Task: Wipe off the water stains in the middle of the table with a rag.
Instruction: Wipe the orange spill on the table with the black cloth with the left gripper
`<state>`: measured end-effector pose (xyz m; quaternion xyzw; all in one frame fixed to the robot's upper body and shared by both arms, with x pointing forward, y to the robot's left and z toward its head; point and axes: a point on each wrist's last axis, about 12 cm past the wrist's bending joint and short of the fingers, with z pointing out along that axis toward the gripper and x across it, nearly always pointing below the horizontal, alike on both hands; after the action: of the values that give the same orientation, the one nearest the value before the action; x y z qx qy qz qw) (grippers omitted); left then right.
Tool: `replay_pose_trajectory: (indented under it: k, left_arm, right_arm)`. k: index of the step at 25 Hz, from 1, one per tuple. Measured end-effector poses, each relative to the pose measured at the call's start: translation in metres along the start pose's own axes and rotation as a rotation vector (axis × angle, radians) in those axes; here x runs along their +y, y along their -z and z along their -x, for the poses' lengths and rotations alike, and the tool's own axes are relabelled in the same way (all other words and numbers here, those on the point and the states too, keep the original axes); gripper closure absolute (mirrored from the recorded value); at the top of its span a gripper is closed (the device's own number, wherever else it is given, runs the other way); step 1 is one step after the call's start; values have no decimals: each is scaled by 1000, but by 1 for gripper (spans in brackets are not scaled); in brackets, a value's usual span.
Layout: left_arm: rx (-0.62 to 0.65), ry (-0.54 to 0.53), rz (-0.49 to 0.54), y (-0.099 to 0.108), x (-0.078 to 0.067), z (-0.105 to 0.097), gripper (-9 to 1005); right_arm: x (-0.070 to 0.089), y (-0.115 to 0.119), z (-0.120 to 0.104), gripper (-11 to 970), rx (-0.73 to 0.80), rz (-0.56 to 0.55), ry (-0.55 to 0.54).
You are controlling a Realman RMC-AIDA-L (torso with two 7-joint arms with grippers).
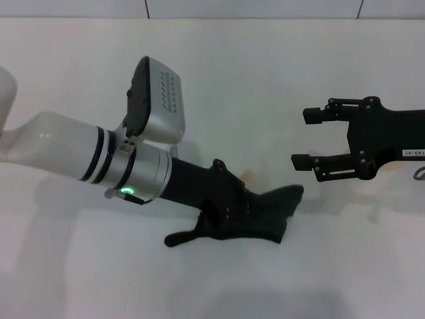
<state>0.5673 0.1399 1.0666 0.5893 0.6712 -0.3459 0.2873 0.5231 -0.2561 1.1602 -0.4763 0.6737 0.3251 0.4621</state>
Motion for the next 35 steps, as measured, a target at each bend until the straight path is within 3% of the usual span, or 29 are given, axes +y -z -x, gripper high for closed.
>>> replay_pose_trajectory:
  k: [4, 19, 35]
  left_arm:
    - [13, -11, -6, -2, -1, 0, 919]
    - [89, -66, 178, 6, 24, -5, 919]
    - [158, -73, 308, 29, 47, -4, 919]
  right_arm:
    - [0, 0, 1, 192, -2, 0, 2]
    - [-1, -1, 0, 195, -3, 1, -3]
    - [1, 3, -4, 198, 2, 0, -17]
